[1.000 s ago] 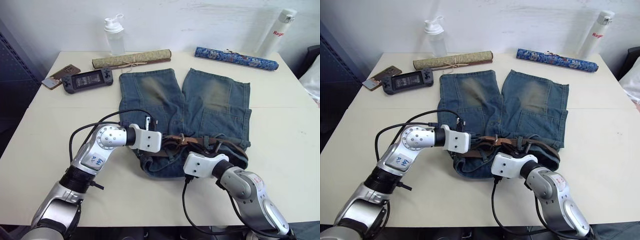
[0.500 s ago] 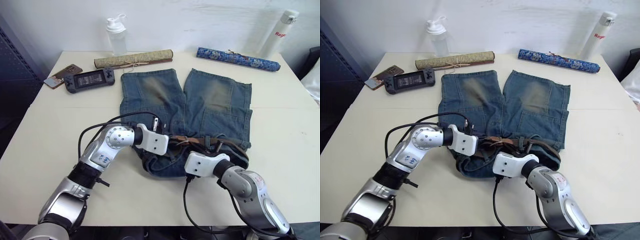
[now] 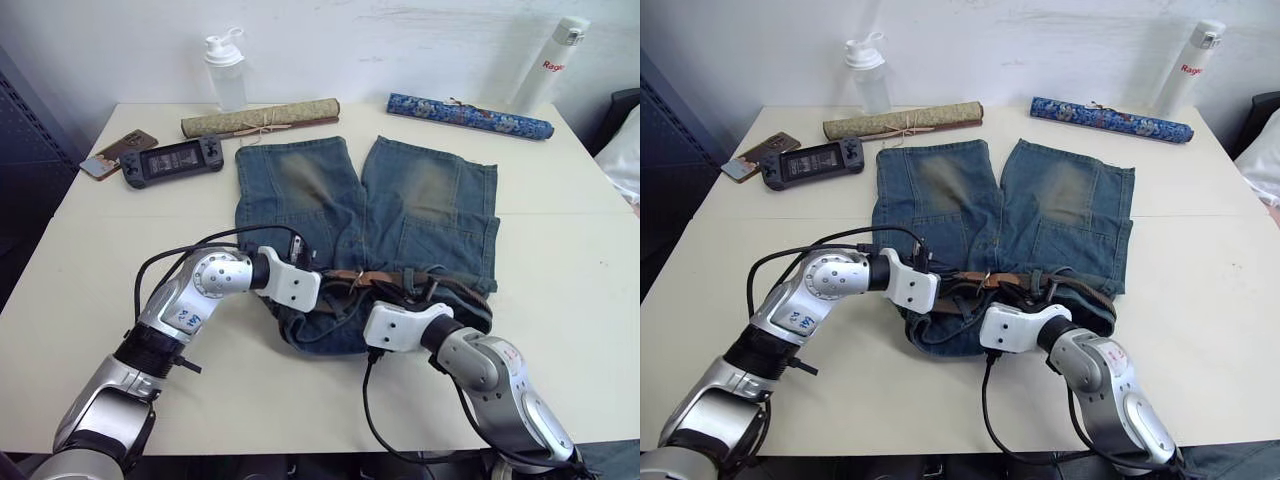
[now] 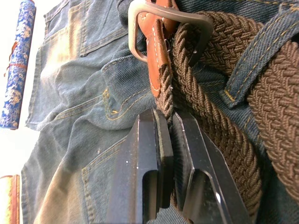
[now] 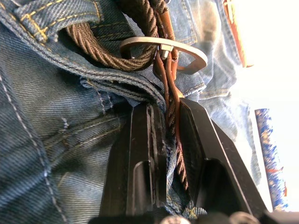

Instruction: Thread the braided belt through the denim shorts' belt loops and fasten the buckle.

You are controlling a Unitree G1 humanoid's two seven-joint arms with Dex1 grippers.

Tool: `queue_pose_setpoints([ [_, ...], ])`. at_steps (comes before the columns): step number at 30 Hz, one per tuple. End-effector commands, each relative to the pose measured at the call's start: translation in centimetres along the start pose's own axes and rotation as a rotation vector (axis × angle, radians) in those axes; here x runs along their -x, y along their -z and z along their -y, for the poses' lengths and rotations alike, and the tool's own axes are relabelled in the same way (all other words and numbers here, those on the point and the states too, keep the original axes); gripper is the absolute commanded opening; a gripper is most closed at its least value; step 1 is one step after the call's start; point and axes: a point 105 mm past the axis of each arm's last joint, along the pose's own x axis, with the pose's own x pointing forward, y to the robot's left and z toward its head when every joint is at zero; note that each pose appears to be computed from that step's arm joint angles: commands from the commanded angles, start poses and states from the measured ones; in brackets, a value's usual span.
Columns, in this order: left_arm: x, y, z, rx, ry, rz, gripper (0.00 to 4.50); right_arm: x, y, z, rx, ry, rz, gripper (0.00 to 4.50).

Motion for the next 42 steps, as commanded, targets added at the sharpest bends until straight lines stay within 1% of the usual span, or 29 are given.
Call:
queue_pose_setpoints([
  [1, 0.2, 0.1, -0.6, -0.013, -0.022, -0.021, 0.0, 0.1, -2.7, 1.6, 0.08, 0.062, 0.13, 0.22],
  [7, -1.0, -1.2, -1.1, -0.019, -0.041, 0.024, 0.0, -0.4, -3.3, 1.3, 0.098, 0.036, 0.172, 0.22],
  [13, -2.0, -2.0, -1.4, -0.022, -0.046, 0.055, 0.0, -0.6, -3.4, 1.3, 0.098, 0.04, 0.178, 0.22],
  [18, -2.2, -2.1, -0.6, -0.035, -0.001, 0.069, 0.0, -0.5, -3.1, 1.4, 0.083, 0.053, 0.163, 0.22],
  [23, -0.8, -0.7, -0.6, -0.001, -0.03, 0.017, 0.0, -0.3, -2.7, 2.1, 0.107, 0.085, 0.138, 0.22],
  [26, 0.1, 0.4, -0.5, 0.013, -0.033, -0.034, 0.0, -0.3, -2.9, 2.3, 0.182, 0.084, 0.164, 0.22],
  [30, 0.7, 0.9, -0.5, 0.026, -0.05, -0.064, 0.0, -0.8, -2.9, 2.8, 0.263, 0.088, 0.203, 0.22],
  [34, 1.6, 2.0, -0.3, 0.063, -0.069, -0.119, 0.0, -1.4, -2.4, 3.5, 0.303, 0.115, 0.196, 0.22],
  [38, 3.0, 3.5, -0.1, 0.185, -0.12, -0.162, 0.0, -1.7, -2.0, 3.8, 0.298, 0.124, 0.174, 0.22],
  [41, 3.5, 3.9, 0.0, 0.262, -0.155, -0.155, 0.0, -1.7, -1.7, 3.5, 0.291, 0.112, 0.164, 0.22],
  [42, 3.7, 4.1, 0.2, 0.244, -0.143, -0.172, 0.0, -1.7, -1.7, 3.3, 0.294, 0.102, 0.164, 0.22],
])
